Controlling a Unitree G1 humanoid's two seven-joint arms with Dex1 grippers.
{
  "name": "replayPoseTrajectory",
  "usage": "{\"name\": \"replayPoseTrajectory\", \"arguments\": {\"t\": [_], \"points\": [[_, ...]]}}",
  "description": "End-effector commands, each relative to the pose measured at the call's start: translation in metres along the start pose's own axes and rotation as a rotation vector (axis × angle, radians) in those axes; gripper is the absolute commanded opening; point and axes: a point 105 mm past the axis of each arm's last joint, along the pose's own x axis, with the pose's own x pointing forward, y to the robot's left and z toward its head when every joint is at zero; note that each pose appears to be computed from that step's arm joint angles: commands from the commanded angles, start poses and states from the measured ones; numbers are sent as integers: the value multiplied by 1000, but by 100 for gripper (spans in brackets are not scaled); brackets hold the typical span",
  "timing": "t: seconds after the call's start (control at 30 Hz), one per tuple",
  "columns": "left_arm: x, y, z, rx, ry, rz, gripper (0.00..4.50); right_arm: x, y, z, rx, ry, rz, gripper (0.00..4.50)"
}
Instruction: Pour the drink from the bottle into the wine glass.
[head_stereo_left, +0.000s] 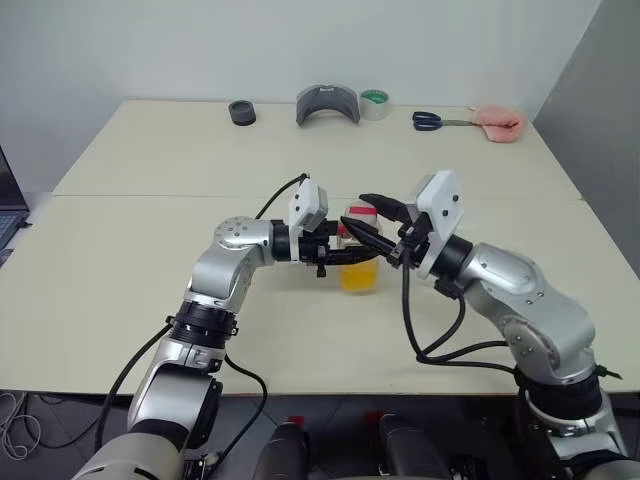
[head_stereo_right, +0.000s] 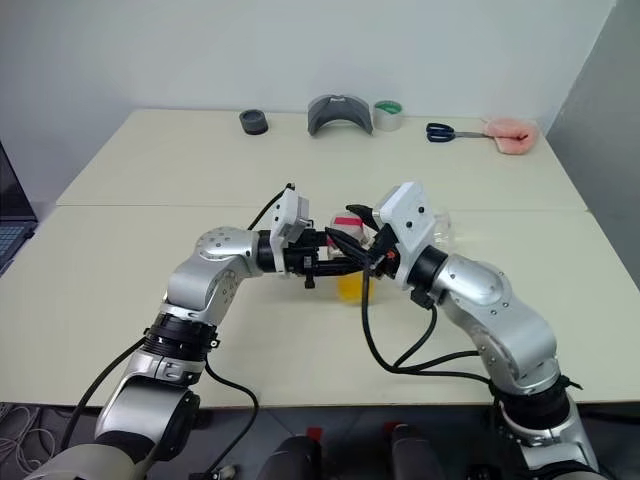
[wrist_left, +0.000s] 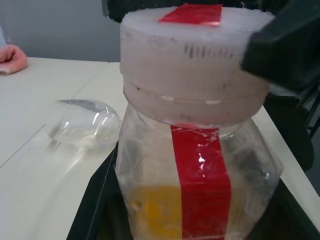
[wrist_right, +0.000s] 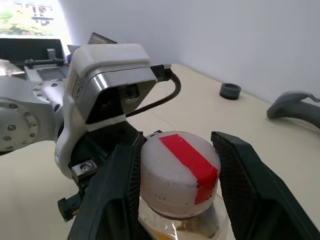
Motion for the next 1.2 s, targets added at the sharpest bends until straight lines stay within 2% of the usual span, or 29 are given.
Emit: {"name": "replayPoseTrajectory", "arguments": {"t": [0.03, 0.13, 0.27, 0.33, 0.4, 0.53, 0.67, 0.77, 0.9, 1.07, 1.2], "points": [[4, -11, 29, 97, -32, -101, 183, -4, 13, 1, -103, 44, 354, 183], [3, -18, 32, 120, -9, -161, 183, -6, 2, -5, -155, 127, 551, 183], [4, -19, 32, 142, -1, -157, 183, -2, -12, -4, -148, 153, 604, 183], [3, -17, 32, 136, -6, -137, 182, -3, -17, -2, -152, 141, 575, 183], [2, -16, 30, 127, -9, -113, 182, -6, -24, 4, -142, 113, 510, 258], [-1, -13, 26, 108, -14, -71, 182, -21, -39, 24, -122, 47, 330, 380], [1, -9, 24, 113, -16, -37, 181, -37, -42, 37, -28, -31, 153, 383], [4, -5, 24, 112, -20, -17, 181, -46, -23, 35, -15, -59, 26, 383], [8, 0, 24, 103, -17, -4, 181, -34, -4, 39, 31, -121, -110, 383], [13, 4, 25, 101, -10, -7, 181, -16, -3, 32, -27, -93, -276, 383], [16, 5, 27, 102, -12, -9, 181, -12, -2, 27, -23, -69, -318, 383]]}}
